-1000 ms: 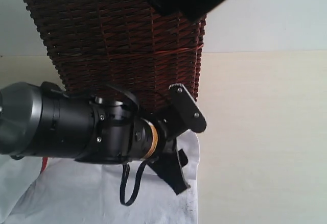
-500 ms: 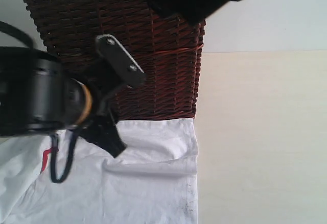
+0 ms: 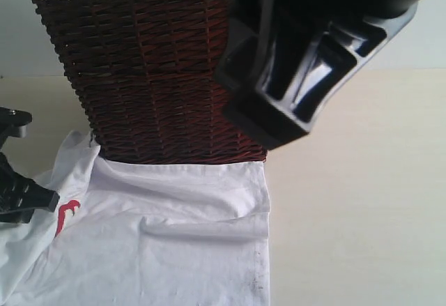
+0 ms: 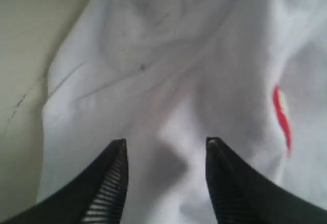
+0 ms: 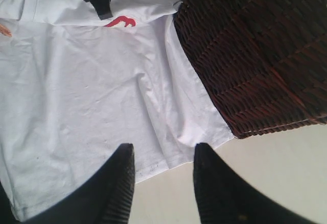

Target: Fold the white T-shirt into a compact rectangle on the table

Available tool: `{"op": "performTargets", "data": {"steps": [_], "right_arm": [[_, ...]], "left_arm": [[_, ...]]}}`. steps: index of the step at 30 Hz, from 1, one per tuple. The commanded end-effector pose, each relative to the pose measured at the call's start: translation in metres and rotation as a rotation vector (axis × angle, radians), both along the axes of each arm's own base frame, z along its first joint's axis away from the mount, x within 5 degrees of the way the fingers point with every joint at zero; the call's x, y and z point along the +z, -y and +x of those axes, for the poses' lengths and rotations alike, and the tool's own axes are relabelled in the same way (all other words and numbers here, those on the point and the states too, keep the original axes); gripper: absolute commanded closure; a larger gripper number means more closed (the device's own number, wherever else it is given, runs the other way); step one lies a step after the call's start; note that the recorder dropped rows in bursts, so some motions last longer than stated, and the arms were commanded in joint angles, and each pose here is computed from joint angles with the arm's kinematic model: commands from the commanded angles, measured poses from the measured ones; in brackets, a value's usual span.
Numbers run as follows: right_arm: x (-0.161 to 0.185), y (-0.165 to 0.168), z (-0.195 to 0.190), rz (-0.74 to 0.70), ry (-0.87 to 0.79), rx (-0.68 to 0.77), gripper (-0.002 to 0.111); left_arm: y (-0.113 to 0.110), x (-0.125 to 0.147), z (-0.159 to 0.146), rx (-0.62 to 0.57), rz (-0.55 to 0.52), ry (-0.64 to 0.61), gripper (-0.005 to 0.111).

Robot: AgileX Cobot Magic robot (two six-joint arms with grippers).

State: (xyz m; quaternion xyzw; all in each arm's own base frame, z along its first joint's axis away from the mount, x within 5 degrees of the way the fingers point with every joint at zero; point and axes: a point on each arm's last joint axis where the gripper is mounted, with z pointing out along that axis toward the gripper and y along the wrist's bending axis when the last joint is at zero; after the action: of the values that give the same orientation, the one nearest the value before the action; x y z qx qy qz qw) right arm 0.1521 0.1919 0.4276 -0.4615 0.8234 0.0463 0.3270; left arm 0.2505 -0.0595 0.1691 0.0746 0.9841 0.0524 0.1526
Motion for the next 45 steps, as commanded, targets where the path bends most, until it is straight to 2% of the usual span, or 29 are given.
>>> {"op": "performTargets", "data": {"steps": [1, 3, 9, 12, 13, 22, 24, 26, 29, 30, 32, 34, 38, 45], "right_arm": [[0.000, 0.001, 0.000, -0.001, 0.008, 0.004, 0.071], [0.000, 0.001, 0.000, 0.000, 0.006, 0.005, 0.071], [0.000, 0.001, 0.000, 0.003, 0.002, 0.006, 0.071], [0.000, 0.001, 0.000, 0.003, 0.002, 0.006, 0.071], [0.000, 0.001, 0.000, 0.003, 0.002, 0.006, 0.071], [0.000, 0.001, 0.000, 0.003, 0.002, 0.006, 0.071], [0.000, 0.001, 0.000, 0.003, 0.002, 0.006, 0.071], [0.000, 0.001, 0.000, 0.005, 0.000, 0.007, 0.071], [0.000, 0.001, 0.000, 0.007, -0.003, 0.008, 0.071], [0.000, 0.001, -0.001, 0.008, -0.005, 0.009, 0.071], [0.000, 0.000, -0.001, 0.010, -0.009, 0.010, 0.071], [0.000, 0.000, -0.001, 0.011, -0.010, 0.011, 0.071], [-0.001, 0.000, -0.001, 0.010, -0.011, 0.011, 0.071], [-0.012, 0.000, -0.001, -0.027, -0.032, 0.016, 0.071]], "left_arm": [[-0.009, -0.005, 0.015, 0.013, -0.060, 0.094, 0.060], [-0.009, -0.016, 0.017, -0.015, -0.040, 0.054, 0.060], [-0.019, -0.039, 0.025, 0.029, -0.032, -0.011, 0.062], [-0.018, -0.033, 0.030, 0.002, -0.035, 0.027, 0.101], [-0.018, -0.028, 0.032, -0.010, -0.030, 0.043, 0.106], [-0.016, -0.014, 0.041, -0.053, -0.018, 0.094, 0.107], [-0.016, -0.016, 0.040, -0.030, -0.035, 0.076, 0.107], [-0.016, -0.018, 0.037, -0.033, -0.028, 0.021, 0.101], [-0.022, -0.014, 0.037, -0.013, 0.006, -0.074, 0.073], [-0.026, -0.010, 0.036, 0.007, 0.016, -0.119, 0.057], [-0.034, -0.006, 0.033, 0.007, 0.028, -0.209, 0.041], [-0.042, -0.007, 0.025, 0.000, -0.007, -0.308, 0.041], [-0.045, -0.012, 0.019, 0.009, -0.151, -0.347, 0.051], [-0.042, -0.015, 0.013, -0.027, -0.187, -0.380, 0.052]]}}
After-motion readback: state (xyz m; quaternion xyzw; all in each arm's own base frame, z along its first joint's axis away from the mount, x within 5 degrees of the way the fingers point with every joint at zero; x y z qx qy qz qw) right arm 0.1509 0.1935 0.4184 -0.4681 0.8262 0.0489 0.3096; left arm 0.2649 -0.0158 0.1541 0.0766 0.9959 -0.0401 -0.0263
